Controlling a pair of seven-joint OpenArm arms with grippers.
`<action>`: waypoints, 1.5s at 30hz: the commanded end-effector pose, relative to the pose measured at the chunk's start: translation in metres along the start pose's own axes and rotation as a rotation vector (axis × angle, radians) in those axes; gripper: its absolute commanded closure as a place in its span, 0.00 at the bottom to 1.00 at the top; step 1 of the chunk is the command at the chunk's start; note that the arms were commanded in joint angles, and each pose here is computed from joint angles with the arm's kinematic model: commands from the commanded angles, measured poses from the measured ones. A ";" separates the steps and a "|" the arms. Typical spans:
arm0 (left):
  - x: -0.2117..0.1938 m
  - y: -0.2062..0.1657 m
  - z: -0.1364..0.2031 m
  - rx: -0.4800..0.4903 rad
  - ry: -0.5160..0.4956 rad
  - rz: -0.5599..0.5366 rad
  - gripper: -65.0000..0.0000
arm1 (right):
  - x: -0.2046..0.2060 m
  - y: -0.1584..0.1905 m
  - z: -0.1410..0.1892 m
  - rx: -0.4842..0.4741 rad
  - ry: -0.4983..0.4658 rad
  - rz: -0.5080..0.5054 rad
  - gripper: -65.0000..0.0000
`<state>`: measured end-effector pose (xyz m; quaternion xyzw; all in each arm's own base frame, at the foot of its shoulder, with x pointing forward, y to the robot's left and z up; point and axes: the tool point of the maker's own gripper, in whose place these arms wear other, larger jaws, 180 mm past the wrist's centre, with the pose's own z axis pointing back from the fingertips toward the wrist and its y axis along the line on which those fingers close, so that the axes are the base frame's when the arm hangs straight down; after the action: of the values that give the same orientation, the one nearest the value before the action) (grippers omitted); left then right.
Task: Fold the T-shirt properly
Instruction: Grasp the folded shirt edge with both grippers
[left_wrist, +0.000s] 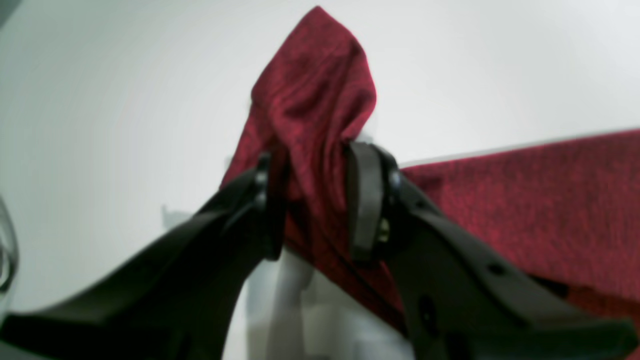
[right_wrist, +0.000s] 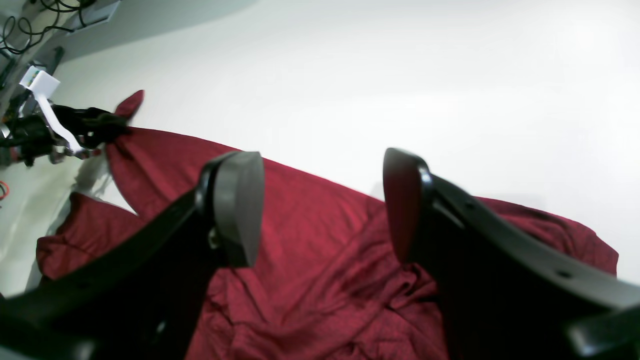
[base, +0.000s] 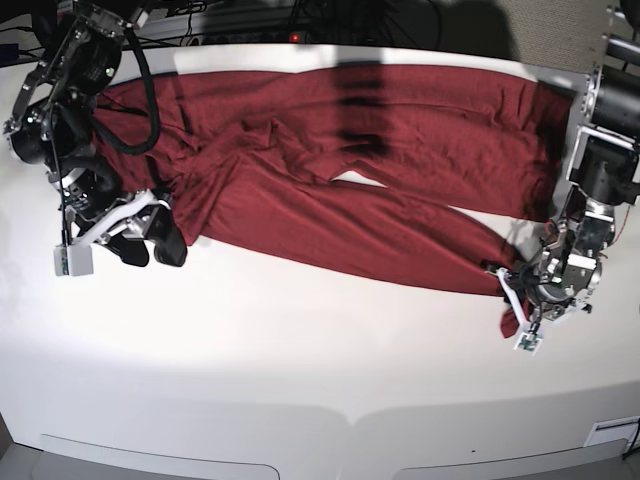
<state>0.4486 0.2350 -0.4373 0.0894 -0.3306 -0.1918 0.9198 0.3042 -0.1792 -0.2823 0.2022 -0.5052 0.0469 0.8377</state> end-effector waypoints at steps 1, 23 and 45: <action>0.001 0.016 0.003 0.030 0.020 -0.006 0.71 | 0.016 0.004 0.001 0.016 -0.048 0.028 0.42; 0.018 0.051 0.013 0.210 -0.034 -0.051 0.71 | -0.076 -0.029 -0.093 -0.012 0.348 0.217 0.42; 0.014 0.041 0.010 0.219 -0.005 -0.051 0.71 | -0.051 -0.038 -0.098 -0.055 0.219 0.237 0.42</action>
<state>0.4512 0.2633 -0.4264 0.1913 -0.3315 -0.1836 0.9054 0.3581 -0.1676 -0.3947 0.1142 -0.4046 0.1532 0.8943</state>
